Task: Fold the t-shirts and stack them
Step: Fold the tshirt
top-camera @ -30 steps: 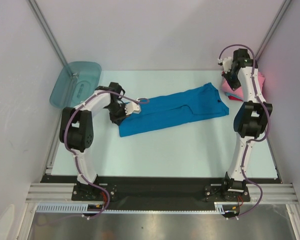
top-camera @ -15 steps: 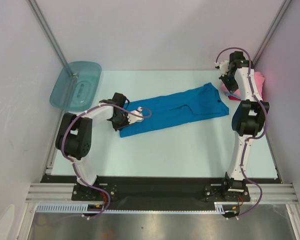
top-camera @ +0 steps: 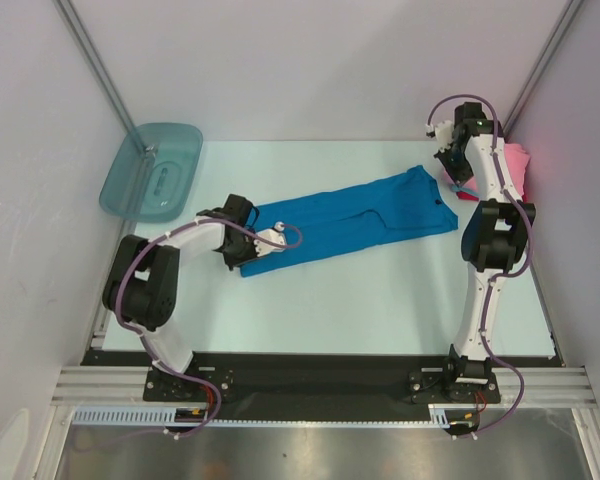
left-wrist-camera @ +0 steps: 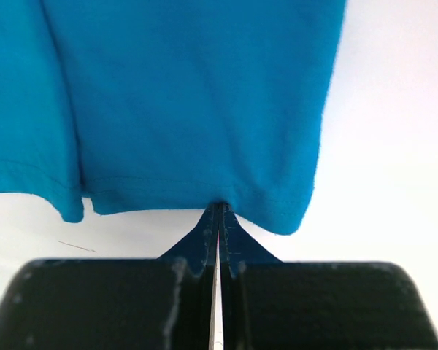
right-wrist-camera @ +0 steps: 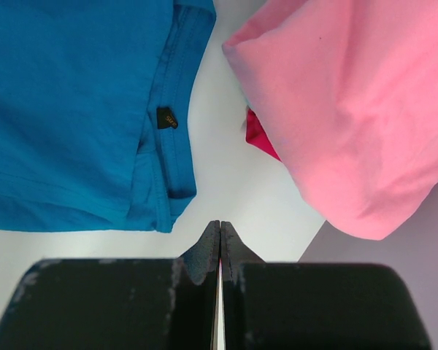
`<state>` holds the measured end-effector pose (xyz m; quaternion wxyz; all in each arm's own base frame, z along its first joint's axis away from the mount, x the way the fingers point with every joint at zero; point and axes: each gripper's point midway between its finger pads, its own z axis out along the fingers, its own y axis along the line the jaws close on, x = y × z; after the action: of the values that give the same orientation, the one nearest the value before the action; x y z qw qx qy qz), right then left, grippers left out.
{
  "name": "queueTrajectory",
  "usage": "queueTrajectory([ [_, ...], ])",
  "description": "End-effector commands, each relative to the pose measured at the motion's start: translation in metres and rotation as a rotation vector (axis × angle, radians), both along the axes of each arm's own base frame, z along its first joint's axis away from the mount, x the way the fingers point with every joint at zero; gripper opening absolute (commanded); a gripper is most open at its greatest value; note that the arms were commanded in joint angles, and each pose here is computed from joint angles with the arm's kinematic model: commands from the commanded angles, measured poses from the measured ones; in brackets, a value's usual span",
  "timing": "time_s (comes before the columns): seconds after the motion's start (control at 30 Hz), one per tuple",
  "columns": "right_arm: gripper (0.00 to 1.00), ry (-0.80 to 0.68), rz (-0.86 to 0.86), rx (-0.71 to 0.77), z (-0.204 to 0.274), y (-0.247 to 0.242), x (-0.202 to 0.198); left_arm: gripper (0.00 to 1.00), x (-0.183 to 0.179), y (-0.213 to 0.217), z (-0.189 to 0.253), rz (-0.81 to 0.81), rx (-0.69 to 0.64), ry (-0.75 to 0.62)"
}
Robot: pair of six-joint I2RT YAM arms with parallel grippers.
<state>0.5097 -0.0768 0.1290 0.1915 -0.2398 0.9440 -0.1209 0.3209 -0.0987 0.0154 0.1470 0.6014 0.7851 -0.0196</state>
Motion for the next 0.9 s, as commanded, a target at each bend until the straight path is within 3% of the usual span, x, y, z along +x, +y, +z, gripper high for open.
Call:
queueTrajectory([
  [0.0, 0.00, -0.032, -0.011, 0.010, 0.007, 0.003, 0.008, 0.00, -0.017, -0.003, 0.007, -0.052, 0.003, -0.001],
  [0.2, 0.00, -0.030, -0.008, 0.007, 0.007, 0.006, 0.007, 0.00, -0.001, -0.001, 0.019, -0.048, 0.020, -0.088],
  [0.3, 0.00, -0.031, -0.001, 0.004, 0.006, 0.007, 0.009, 0.00, 0.027, -0.002, 0.039, 0.008, -0.026, -0.155],
  [0.47, 0.00, -0.030, -0.001, 0.003, 0.004, 0.009, 0.011, 0.00, 0.042, -0.018, 0.044, 0.040, -0.089, -0.153],
  [0.87, 0.00, -0.054, 0.006, -0.023, 0.008, 0.009, 0.019, 0.00, 0.020, -0.039, 0.008, -0.044, -0.091, -0.035],
])
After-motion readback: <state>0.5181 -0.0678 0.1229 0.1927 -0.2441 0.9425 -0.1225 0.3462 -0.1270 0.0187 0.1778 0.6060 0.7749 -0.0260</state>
